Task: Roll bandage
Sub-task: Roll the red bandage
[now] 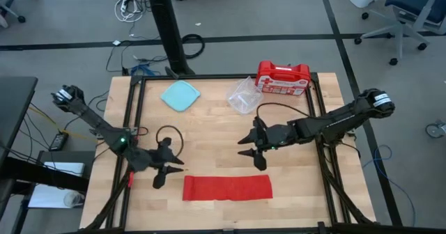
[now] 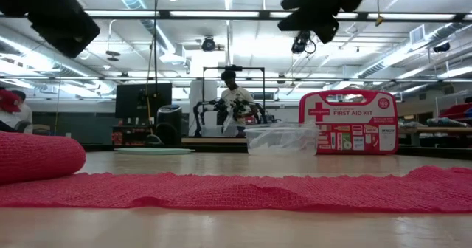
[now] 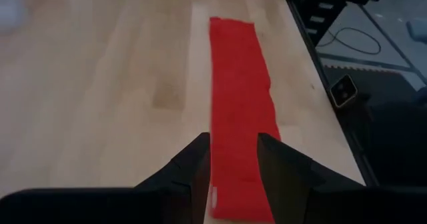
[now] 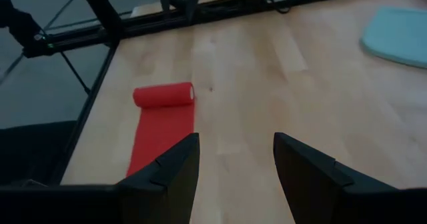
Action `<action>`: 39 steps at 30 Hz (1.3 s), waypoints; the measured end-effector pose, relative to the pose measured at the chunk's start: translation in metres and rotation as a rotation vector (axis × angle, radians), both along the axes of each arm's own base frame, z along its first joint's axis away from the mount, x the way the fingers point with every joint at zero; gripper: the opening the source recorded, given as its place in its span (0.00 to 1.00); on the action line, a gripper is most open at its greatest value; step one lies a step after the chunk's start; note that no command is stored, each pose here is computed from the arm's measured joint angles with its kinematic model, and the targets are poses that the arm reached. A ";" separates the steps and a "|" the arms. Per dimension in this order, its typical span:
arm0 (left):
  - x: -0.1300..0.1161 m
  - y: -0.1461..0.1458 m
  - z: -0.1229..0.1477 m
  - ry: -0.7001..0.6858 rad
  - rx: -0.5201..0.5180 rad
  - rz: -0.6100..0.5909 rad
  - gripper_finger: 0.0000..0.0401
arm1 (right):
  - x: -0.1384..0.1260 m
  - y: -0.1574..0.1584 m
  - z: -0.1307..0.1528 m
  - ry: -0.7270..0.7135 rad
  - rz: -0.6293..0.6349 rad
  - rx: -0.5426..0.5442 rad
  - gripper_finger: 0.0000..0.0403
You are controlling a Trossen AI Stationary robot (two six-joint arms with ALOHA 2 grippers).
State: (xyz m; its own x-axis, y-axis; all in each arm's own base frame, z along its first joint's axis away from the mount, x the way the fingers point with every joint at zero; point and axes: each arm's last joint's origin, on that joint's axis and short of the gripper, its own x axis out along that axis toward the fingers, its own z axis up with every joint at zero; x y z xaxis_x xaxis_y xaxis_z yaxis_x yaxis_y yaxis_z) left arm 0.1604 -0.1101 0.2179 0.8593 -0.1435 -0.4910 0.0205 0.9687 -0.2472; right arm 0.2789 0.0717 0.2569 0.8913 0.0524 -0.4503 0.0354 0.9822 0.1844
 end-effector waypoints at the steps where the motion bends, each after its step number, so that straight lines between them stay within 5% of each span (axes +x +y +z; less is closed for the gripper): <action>1: 0.001 -0.003 -0.003 0.013 0.004 -0.005 0.32 | 0.002 0.002 0.000 0.005 0.002 0.003 0.47; 15: 0.024 -0.027 0.006 0.158 0.050 -0.010 0.32 | 0.022 0.020 -0.041 0.144 0.023 0.105 0.47; 29: 0.033 -0.039 -0.023 0.346 0.050 -0.026 0.32 | 0.047 0.040 -0.074 0.248 0.070 0.156 0.48; 39: 0.037 -0.057 -0.039 0.366 0.081 -0.126 0.32 | 0.046 0.069 -0.079 0.297 0.271 0.006 0.48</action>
